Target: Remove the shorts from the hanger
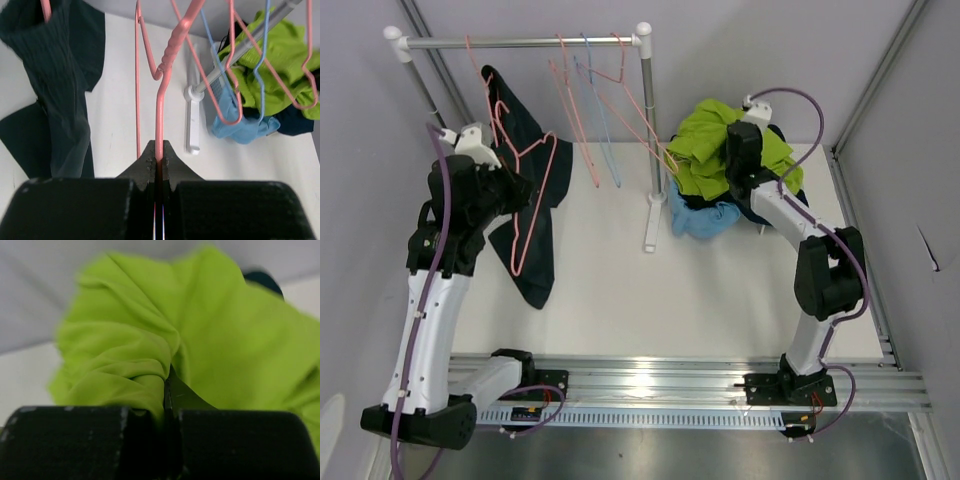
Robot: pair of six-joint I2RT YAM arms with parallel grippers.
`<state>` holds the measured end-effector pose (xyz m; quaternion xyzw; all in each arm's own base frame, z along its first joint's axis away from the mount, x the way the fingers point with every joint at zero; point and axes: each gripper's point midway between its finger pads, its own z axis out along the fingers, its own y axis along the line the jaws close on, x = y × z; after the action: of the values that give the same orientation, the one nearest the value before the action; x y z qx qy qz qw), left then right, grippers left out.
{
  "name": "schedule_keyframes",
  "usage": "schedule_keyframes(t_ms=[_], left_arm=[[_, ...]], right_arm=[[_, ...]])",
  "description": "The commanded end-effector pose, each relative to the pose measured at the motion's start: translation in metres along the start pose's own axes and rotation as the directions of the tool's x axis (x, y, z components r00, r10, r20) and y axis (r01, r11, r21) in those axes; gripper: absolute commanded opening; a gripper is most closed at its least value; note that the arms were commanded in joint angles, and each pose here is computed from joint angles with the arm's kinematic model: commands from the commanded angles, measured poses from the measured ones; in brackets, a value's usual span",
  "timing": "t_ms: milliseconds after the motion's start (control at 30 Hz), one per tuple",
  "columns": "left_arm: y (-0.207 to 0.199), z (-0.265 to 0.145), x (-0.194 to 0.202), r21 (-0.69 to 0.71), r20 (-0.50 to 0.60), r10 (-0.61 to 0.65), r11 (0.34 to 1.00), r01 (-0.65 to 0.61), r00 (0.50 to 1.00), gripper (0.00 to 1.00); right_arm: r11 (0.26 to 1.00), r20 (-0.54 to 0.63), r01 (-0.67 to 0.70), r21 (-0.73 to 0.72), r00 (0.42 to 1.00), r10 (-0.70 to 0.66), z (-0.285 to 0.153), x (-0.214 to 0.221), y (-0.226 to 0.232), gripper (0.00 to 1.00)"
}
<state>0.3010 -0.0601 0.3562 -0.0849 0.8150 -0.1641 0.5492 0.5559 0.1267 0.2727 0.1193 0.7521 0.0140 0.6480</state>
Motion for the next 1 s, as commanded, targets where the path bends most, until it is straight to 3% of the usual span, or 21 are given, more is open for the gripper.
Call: schedule_keyframes(t_ms=[0,67,100,133,200,233,433,667,800,967], left_arm=[[-0.021,-0.011,-0.058,0.046,0.164,0.019,0.999,-0.027,0.986,0.0],[-0.025,-0.008,-0.076,0.041,0.193,0.022,0.999,-0.03,0.981,0.0],[-0.026,-0.006,-0.082,0.042,0.203,0.028,0.998,-0.037,0.979,0.0],[-0.025,0.005,-0.083,0.033,0.188,0.029,0.999,-0.036,0.982,0.0],[-0.031,0.005,-0.104,0.033,0.228,0.037,0.998,-0.045,0.973,0.0],[-0.029,0.01,-0.107,0.022,0.227,0.037,0.999,-0.043,0.973,0.0],[-0.042,0.04,-0.137,0.041,0.233,0.035,0.998,-0.046,0.972,0.0],[-0.032,0.119,-0.137,-0.001,0.163,0.05,0.999,-0.051,0.985,0.0],[-0.032,0.16,-0.143,-0.009,0.128,0.053,0.999,-0.052,0.99,0.0],[-0.034,0.157,-0.14,-0.01,0.108,0.038,0.999,-0.037,0.993,0.0]], right_arm=[[0.98,0.125,-0.176,0.093,0.979,0.164,-0.016,-0.039,-0.047,0.0],[0.974,0.053,-0.163,0.154,0.986,0.157,-0.017,-0.013,-0.065,0.0],[0.971,0.015,-0.159,0.18,0.987,0.159,-0.019,-0.004,-0.077,0.05],[0.97,-0.033,-0.184,0.159,0.981,0.191,-0.02,0.007,-0.076,0.4],[0.973,-0.126,-0.17,0.154,0.974,0.19,-0.036,0.036,-0.081,0.75],[0.974,-0.14,-0.172,0.147,0.971,0.192,-0.045,0.043,-0.081,0.99],[0.976,-0.159,-0.214,0.05,0.963,0.219,-0.122,0.065,-0.078,0.99],[0.96,-0.195,-0.217,-0.174,0.964,0.183,-0.213,0.087,-0.035,0.99],[0.958,-0.224,-0.168,-0.23,0.968,0.116,-0.247,0.109,-0.024,0.99],[0.963,-0.231,-0.15,-0.225,0.968,0.097,-0.261,0.119,-0.027,0.99]])
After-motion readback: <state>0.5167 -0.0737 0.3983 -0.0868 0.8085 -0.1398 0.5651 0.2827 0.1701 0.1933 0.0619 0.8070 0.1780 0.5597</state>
